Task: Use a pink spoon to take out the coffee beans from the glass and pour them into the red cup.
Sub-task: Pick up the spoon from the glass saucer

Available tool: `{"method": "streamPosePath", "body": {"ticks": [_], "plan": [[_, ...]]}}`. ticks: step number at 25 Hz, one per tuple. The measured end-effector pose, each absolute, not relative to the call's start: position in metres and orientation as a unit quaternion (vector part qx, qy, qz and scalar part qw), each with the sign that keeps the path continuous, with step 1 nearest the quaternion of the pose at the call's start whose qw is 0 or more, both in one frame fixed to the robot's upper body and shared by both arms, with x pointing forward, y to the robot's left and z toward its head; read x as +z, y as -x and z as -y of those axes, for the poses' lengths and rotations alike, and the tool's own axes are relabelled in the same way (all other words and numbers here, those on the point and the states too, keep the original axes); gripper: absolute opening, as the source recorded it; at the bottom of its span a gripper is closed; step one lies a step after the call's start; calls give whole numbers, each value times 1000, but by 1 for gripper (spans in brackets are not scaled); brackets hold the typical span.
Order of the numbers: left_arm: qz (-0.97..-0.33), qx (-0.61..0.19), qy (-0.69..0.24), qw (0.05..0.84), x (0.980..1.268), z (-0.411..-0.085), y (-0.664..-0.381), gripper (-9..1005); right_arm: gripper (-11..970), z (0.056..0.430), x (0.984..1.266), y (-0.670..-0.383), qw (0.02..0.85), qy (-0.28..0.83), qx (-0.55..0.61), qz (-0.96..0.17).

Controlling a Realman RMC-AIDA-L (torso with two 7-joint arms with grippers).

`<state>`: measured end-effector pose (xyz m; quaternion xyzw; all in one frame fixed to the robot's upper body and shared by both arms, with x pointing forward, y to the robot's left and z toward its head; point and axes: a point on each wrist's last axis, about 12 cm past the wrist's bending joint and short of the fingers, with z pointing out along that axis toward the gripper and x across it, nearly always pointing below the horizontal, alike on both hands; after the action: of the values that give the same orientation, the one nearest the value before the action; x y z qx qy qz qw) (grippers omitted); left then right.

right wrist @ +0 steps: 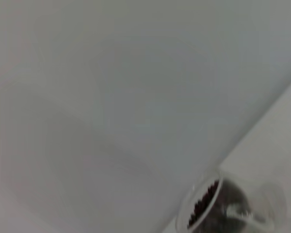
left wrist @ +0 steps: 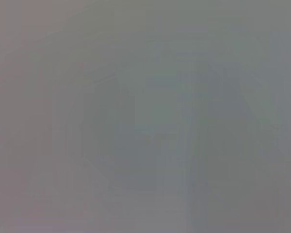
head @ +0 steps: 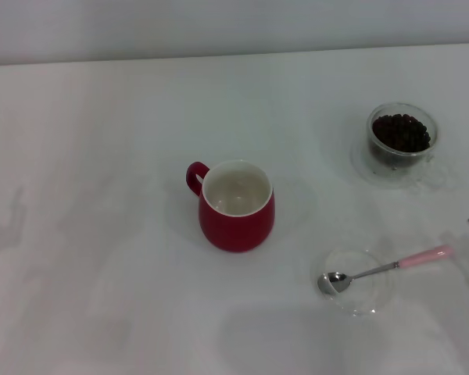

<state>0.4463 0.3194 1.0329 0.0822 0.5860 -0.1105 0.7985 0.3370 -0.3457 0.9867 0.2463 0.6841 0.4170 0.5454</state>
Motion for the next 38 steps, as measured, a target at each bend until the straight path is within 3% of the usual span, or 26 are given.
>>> {"method": "streamPosePath", "body": {"ticks": [10, 23, 38], "plan": [[-572, -109, -79, 809, 1034, -323, -432, 457, 651, 327, 975, -346, 502, -246, 427, -711], [-575, -110, -81, 806, 1034, -322, -436, 457, 648, 323, 967, -330, 473, -272, 425, -723], [-593, -104, -76, 795, 1029, -323, -435, 458, 622, 319, 968, -339, 475, -267, 432, -719]]}}
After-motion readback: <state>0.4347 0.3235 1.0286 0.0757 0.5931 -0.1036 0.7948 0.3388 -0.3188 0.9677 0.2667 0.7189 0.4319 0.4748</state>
